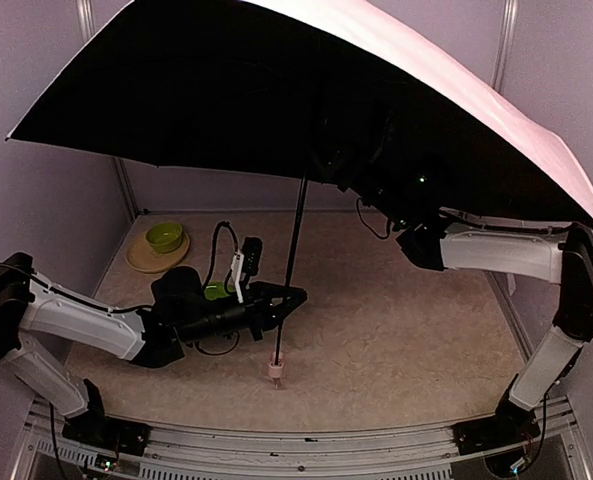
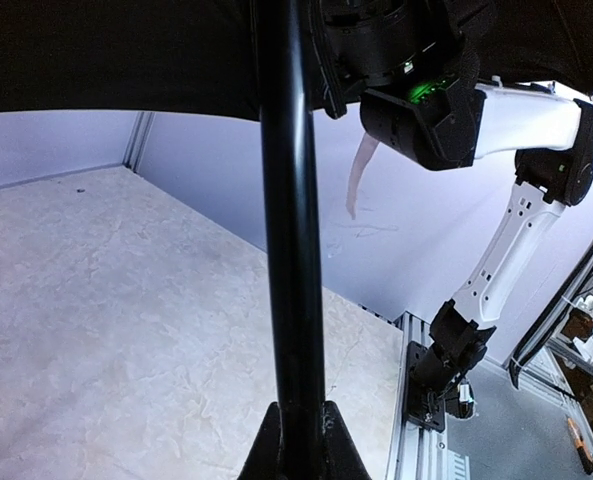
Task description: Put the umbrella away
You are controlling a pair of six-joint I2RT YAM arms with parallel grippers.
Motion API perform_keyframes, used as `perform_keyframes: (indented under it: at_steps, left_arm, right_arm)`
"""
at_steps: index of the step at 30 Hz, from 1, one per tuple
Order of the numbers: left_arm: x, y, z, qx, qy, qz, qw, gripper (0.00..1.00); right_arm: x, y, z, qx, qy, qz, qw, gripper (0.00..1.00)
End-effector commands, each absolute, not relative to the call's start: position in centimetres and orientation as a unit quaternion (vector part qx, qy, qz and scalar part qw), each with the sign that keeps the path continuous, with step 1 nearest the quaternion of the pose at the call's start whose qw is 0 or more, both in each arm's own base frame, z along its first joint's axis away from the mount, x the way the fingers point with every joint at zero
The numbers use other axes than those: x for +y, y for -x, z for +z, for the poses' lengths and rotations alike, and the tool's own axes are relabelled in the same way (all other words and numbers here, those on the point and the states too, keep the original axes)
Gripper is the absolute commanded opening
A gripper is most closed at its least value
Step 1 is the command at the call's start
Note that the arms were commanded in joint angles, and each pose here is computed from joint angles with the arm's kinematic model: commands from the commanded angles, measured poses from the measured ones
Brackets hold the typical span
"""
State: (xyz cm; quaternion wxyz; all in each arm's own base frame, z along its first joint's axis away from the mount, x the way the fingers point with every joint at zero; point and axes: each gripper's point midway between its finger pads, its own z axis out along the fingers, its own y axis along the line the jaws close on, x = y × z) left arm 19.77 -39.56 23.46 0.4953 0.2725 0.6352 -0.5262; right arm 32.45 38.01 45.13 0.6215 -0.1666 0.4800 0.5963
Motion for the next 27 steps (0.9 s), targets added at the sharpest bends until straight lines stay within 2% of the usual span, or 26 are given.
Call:
perform_keyframes:
  at_steps: [1, 12, 17, 24, 26, 27]
  left_arm:
    - [-40.1, -18.6, 26.4, 0.579, -0.287, -0.551, 0.528, 0.00]
    - [-40.4, -18.3, 25.9, 0.581, -0.290, -0.550, 0.525, 0.00]
    - [-40.5, -18.2, 26.0, 0.583, -0.293, -0.548, 0.524, 0.00]
    - [-40.7, -17.9, 25.9, 0.583, -0.296, -0.549, 0.521, 0.00]
    - [-40.6, -17.8, 25.9, 0.582, -0.297, -0.551, 0.520, 0.00]
    - [-40.6, -17.8, 25.9, 0.582, -0.298, -0.551, 0.519, 0.00]
  right_arm:
    - [36.6, -32.0, 48.2, 0.413, 0.139, 0.623, 0.649, 0.74]
    - [36.2, -32.3, 50.2, 0.384, 0.123, 0.629, 0.665, 0.74]
    - [36.7, -32.6, 49.8, 0.388, 0.125, 0.635, 0.656, 0.64]
    - [36.6, -32.8, 50.1, 0.388, 0.121, 0.632, 0.660, 0.36]
    - [36.6, -32.7, 50.3, 0.387, 0.123, 0.631, 0.661, 0.34]
    - [36.6, -32.7, 50.3, 0.388, 0.125, 0.629, 0.662, 0.37]
